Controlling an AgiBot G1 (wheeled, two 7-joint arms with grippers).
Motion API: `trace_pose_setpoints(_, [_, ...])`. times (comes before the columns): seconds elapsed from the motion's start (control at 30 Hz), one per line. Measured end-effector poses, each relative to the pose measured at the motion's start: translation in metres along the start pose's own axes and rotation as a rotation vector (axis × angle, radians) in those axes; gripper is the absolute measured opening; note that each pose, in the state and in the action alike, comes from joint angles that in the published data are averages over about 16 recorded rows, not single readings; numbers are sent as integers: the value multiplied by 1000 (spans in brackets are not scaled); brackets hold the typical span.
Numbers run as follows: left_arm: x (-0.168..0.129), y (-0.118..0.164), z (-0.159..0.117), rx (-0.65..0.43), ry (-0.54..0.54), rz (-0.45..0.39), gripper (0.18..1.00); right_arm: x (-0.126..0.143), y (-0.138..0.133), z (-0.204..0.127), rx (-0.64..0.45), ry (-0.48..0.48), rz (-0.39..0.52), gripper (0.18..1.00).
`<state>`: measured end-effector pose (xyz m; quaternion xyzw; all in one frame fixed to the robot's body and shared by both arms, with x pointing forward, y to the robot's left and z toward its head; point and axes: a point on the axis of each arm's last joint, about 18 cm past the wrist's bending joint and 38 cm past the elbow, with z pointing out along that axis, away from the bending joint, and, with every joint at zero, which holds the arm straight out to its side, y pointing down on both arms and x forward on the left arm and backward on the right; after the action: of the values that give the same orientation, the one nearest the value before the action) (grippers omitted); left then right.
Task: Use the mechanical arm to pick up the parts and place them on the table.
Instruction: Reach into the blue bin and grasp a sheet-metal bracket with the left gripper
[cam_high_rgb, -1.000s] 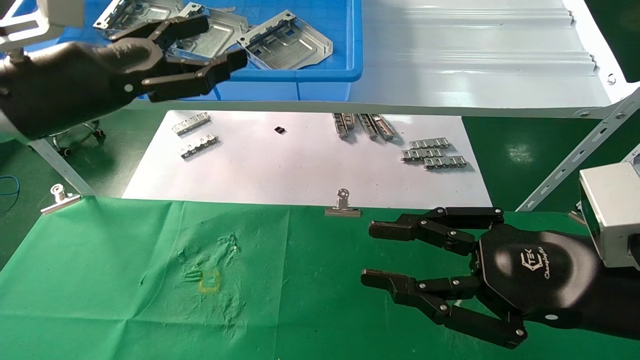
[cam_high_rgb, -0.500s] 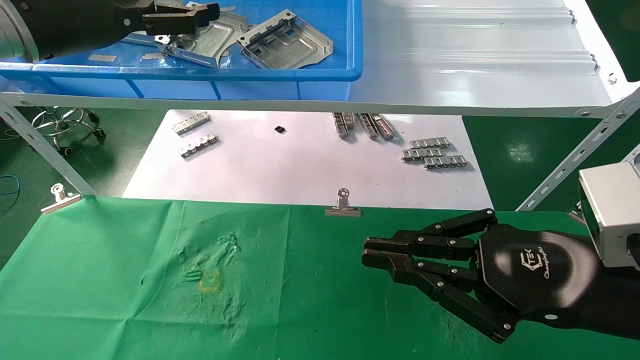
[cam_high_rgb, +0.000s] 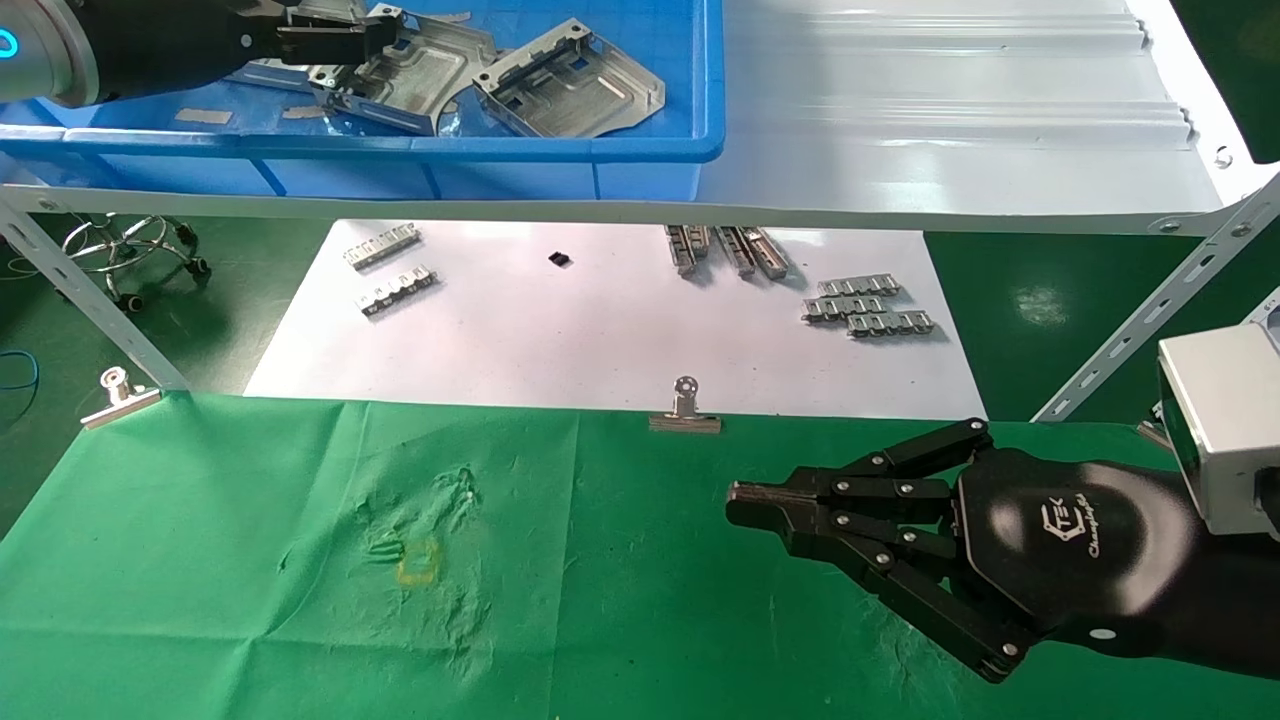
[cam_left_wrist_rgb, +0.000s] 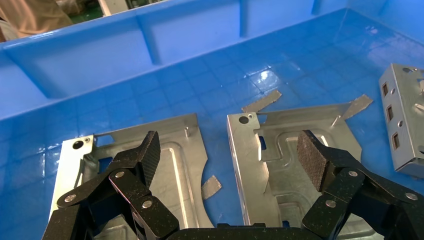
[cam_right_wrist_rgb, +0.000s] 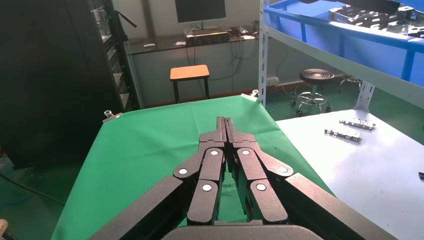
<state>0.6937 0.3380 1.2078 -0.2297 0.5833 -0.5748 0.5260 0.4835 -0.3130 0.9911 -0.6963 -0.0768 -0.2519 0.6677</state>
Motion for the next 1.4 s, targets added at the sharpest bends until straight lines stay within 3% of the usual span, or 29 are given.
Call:
trace_pose_setpoints(0.4, [3, 11, 6, -45, -8, 15, 938, 0, 0, 0, 0, 0, 0, 192])
trace_pose_setpoints(0.6, [3, 14, 9, -55, -21, 24, 859, 0, 0, 0, 0, 0, 0, 192])
trace_pose_setpoints(1.4, [6, 13, 7, -53, 8, 60, 346, 0, 0, 0, 0, 0, 0, 192])
